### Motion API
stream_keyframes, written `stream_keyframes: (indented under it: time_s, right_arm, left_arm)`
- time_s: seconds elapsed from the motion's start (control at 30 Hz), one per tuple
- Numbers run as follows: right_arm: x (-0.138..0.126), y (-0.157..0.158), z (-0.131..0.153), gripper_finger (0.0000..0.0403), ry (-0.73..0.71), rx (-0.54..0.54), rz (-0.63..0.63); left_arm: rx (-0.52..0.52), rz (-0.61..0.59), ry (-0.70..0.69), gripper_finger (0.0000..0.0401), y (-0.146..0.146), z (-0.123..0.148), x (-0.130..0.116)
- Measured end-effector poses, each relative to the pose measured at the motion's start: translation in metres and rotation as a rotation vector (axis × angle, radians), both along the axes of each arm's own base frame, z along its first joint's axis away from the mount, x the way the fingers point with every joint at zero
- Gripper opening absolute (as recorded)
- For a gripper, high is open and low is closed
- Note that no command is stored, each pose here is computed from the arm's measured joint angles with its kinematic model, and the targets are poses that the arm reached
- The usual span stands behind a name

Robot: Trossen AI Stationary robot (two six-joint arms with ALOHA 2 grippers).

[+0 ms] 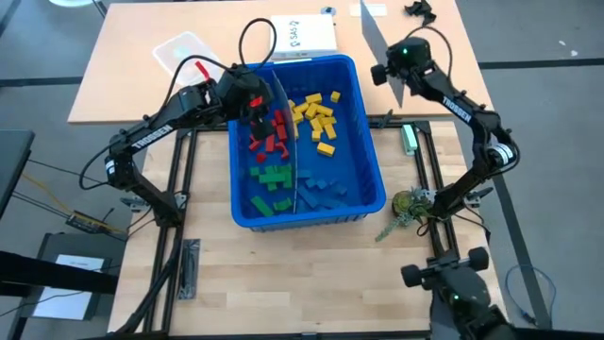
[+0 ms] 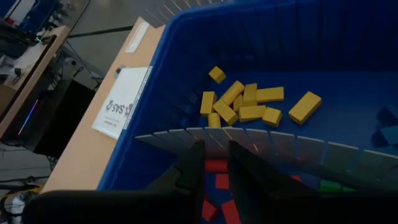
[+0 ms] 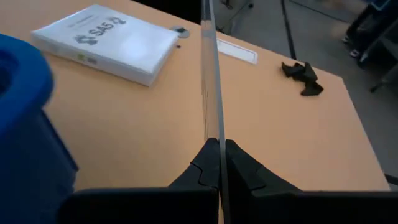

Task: Sort Items/Unsort Items

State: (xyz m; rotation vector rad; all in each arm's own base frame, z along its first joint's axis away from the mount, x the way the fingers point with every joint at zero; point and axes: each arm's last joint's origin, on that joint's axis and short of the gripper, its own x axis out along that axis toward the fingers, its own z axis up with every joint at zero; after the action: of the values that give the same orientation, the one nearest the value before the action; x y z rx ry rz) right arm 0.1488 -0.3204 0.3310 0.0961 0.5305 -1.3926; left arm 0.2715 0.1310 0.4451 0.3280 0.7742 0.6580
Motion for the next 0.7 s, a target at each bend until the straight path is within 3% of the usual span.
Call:
stream_keyframes:
  time_s: [0.43,0.7]
  right_arm:
    - [-0.024,0.001,-0.075,0.0003,0.066,-0.025,-0.147]
    - [-0.035,-0.002,-0.091,0.0004,0.024,-0.083,-0.156]
  left_arm:
    - [0.011,-0.011,0.008,0.0074,0.000,0.000,0.000]
    - [0.013,-0.011,0.003,0.0074,0.000,0.001,0.000]
